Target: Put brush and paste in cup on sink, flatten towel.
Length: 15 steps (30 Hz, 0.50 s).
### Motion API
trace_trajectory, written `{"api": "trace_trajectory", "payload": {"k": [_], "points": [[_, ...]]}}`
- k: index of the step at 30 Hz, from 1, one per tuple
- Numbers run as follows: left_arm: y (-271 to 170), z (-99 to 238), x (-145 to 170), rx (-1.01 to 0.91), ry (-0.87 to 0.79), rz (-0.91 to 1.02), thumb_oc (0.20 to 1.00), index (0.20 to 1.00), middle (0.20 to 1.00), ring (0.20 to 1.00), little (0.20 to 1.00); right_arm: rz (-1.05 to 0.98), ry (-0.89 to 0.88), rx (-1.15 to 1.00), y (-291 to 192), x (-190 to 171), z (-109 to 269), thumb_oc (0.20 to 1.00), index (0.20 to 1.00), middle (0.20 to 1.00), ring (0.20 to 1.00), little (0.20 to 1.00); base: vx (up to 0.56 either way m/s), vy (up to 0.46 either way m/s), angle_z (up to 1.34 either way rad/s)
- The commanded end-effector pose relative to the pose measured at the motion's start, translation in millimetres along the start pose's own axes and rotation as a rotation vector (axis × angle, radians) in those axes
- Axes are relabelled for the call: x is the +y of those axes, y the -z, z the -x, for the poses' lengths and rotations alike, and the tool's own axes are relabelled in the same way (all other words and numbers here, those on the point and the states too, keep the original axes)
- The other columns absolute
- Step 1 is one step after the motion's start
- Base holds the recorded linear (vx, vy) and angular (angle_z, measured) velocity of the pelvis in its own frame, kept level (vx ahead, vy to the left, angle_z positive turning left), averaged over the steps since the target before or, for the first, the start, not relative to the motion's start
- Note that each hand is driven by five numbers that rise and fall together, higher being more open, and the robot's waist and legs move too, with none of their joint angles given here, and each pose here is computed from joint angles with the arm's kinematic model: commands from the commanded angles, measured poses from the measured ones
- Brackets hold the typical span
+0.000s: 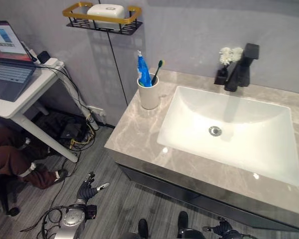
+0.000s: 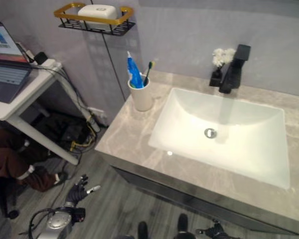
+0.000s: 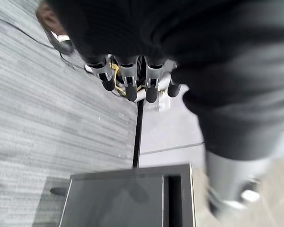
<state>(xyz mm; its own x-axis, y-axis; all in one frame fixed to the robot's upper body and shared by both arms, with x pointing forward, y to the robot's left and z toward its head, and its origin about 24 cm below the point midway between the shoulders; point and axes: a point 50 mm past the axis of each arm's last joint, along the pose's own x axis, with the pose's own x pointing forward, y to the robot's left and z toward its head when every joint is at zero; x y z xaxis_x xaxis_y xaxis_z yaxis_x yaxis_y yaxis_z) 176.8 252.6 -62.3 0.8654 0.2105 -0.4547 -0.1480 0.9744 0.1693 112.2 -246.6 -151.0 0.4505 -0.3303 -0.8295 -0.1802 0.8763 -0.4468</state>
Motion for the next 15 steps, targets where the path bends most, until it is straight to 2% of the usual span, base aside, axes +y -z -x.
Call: {"api": "trace_trajectory", "payload": {"k": [1,4,5,9,12,13,15], "points": [[-30.1,6.8,30.9,-0.151,-0.024,-0.015,0.200,0.200,0.200,0.200,0.200,0.087,-0.021,-0.033,-13.5,-0.5,-3.1,1.000,1.000,1.000,1.000,1.000,0.01,-0.037,0.06],[-36.7,16.5,40.0,-0.198,-0.038,-0.008,0.200,0.200,0.200,0.200,0.200,0.085,-0.023,-0.033,-13.8,-0.5,-3.3,1.000,1.000,1.000,1.000,1.000,0.00,-0.033,0.00],[-65.2,26.5,55.7,-0.358,-0.105,0.001,0.200,0.200,0.200,0.200,0.200,0.058,-0.023,-0.043,-16.2,2.9,-2.8,1.000,1.000,1.000,1.000,1.000,-0.03,-0.071,0.04],[-89.4,44.7,75.3,-0.483,-0.162,-0.022,0.200,0.200,0.200,0.200,0.200,-0.096,0.010,-0.053,-13.8,-1.7,-1.7,1.000,1.000,1.000,1.000,1.000,-0.04,-0.058,0.03],[-119.8,50.4,83.5,-0.609,-0.168,-0.021,0.200,0.200,0.200,0.200,0.200,-0.075,0.008,-0.044,-6.8,-2.5,-0.4,1.000,1.000,1.000,1.000,1.000,-0.08,-0.049,0.01],[-145.6,55.2,84.7,-0.721,-0.154,-0.023,0.200,0.200,0.200,0.200,0.200,-0.044,0.007,-0.026,-0.8,-3.9,0.2,1.000,1.000,1.000,1.000,1.000,-0.12,-0.057,0.03],[-168.5,58.8,83.2,-0.823,-0.127,-0.004,0.200,0.200,0.200,0.200,0.200,-0.012,0.006,-0.002,4.8,-6.0,0.2,1.000,1.000,1.000,1.000,1.000,-0.12,-0.045,0.01]]}}
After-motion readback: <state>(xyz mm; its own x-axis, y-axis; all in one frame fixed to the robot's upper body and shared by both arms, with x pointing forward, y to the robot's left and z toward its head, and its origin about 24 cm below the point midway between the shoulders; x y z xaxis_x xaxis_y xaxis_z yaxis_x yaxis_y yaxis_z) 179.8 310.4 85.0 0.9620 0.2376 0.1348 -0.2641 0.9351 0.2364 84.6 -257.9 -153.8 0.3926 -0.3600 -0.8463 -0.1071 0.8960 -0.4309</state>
